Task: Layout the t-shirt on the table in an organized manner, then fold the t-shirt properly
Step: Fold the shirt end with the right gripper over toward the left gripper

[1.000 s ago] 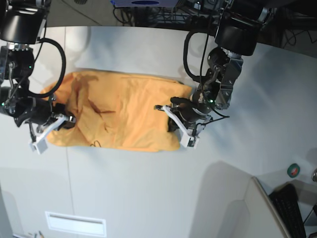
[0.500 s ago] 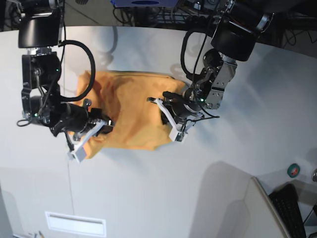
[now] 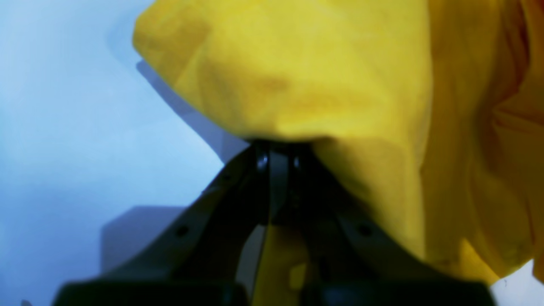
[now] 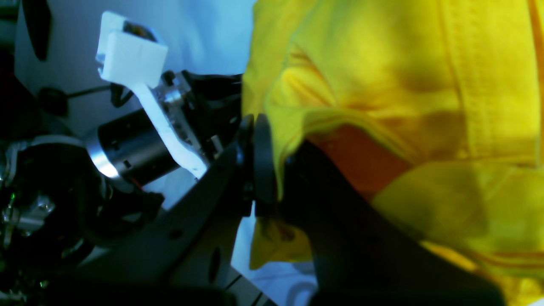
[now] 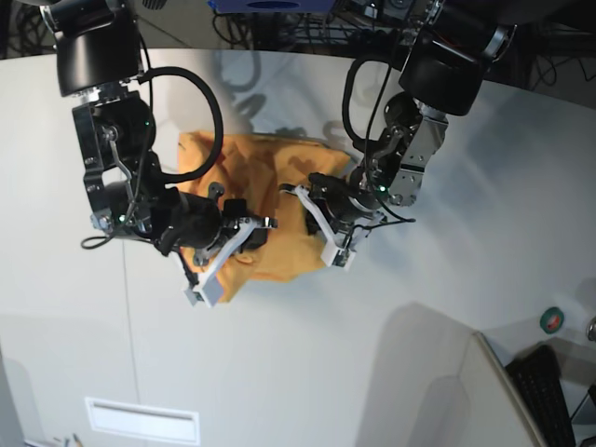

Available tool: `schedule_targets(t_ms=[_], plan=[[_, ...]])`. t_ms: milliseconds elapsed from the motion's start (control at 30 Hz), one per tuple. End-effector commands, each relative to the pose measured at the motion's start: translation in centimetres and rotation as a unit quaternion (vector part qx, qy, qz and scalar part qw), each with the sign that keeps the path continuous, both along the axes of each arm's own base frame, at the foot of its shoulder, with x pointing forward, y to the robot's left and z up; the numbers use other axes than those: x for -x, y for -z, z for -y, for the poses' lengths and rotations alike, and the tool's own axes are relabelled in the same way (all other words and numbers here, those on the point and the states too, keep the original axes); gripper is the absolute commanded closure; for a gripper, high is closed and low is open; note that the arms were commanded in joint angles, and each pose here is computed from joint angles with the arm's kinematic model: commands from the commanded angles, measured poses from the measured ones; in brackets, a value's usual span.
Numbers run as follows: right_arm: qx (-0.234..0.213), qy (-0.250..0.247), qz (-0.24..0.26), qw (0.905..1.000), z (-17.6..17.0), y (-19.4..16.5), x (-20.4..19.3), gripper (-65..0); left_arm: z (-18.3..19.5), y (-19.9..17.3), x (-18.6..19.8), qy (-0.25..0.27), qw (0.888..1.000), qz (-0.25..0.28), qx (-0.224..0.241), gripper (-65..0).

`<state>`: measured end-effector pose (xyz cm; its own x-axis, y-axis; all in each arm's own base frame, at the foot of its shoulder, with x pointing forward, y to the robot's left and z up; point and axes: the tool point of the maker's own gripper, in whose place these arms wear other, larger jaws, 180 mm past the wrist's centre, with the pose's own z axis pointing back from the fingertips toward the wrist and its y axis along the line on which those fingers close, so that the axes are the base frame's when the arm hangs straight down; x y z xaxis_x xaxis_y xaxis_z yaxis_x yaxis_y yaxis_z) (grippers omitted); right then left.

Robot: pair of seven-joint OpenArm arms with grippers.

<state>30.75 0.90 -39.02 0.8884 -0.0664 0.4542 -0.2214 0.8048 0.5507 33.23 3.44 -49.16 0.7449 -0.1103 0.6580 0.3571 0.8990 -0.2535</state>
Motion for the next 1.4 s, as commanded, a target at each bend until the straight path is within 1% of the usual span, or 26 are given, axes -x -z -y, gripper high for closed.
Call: schedule_targets(t_ms=[0,133,167,233,333,433,700,933,1033,1200,1367], plan=[[-0.011,-0.002,0.019,0.9997,-0.5,-1.2,-0.8,0.0,0.2,-1.3,-1.4,-0.002,1.0,0.02,0.007,0.0],[-0.013,-0.024,0.022,0.9994,-2.1,-1.4,-0.6,0.0,0.1,-1.3,-1.5,-0.002,1.0,0.021,0.006,0.0],[-0.016,-0.025,0.016,0.9994,-2.4,-1.2,-0.6,0.0,0.1,-1.4,-1.5,-0.002,1.0,0.022,0.006,0.0],[-0.013,-0.023,0.002,0.9997,-2.4,-0.3,-0.7,0.0,0.2,-2.0,-1.9,0.0,0.999,0.032,0.008,0.0],[-0.012,-0.012,-0.001,0.9999,-2.3,0.6,-1.2,0.0,-0.1,-2.9,-2.2,0.002,0.999,0.046,0.007,0.0],[-0.015,-0.012,0.0,0.9998,-2.4,0.4,-1.2,0.0,-0.2,-2.9,-2.3,0.001,0.999,0.046,0.006,0.0],[-0.037,-0.019,-0.002,0.9991,-4.8,-0.3,-1.1,0.0,-0.2,-2.9,-2.2,0.001,0.999,0.046,0.006,0.0],[-0.031,-0.017,-0.011,0.9993,-4.8,0.2,-2.6,0.0,-0.1,-2.9,-2.2,0.001,0.999,0.046,0.007,0.0],[-0.039,-0.018,-0.012,0.999,-5.6,-0.1,-2.5,0.0,-0.1,-2.9,-2.2,0.002,0.999,0.047,0.007,0.0],[-0.039,-0.019,-0.017,0.9989,-5.7,0.2,-2.2,0.0,-0.2,-3.1,-2.4,0.001,0.999,0.05,0.006,0.0],[-0.038,-0.018,-0.015,0.999,-5.5,0.2,-2.4,0.0,-3.1,-3.6,-3.5,-0.042,0.998,0.056,0.007,0.0]])
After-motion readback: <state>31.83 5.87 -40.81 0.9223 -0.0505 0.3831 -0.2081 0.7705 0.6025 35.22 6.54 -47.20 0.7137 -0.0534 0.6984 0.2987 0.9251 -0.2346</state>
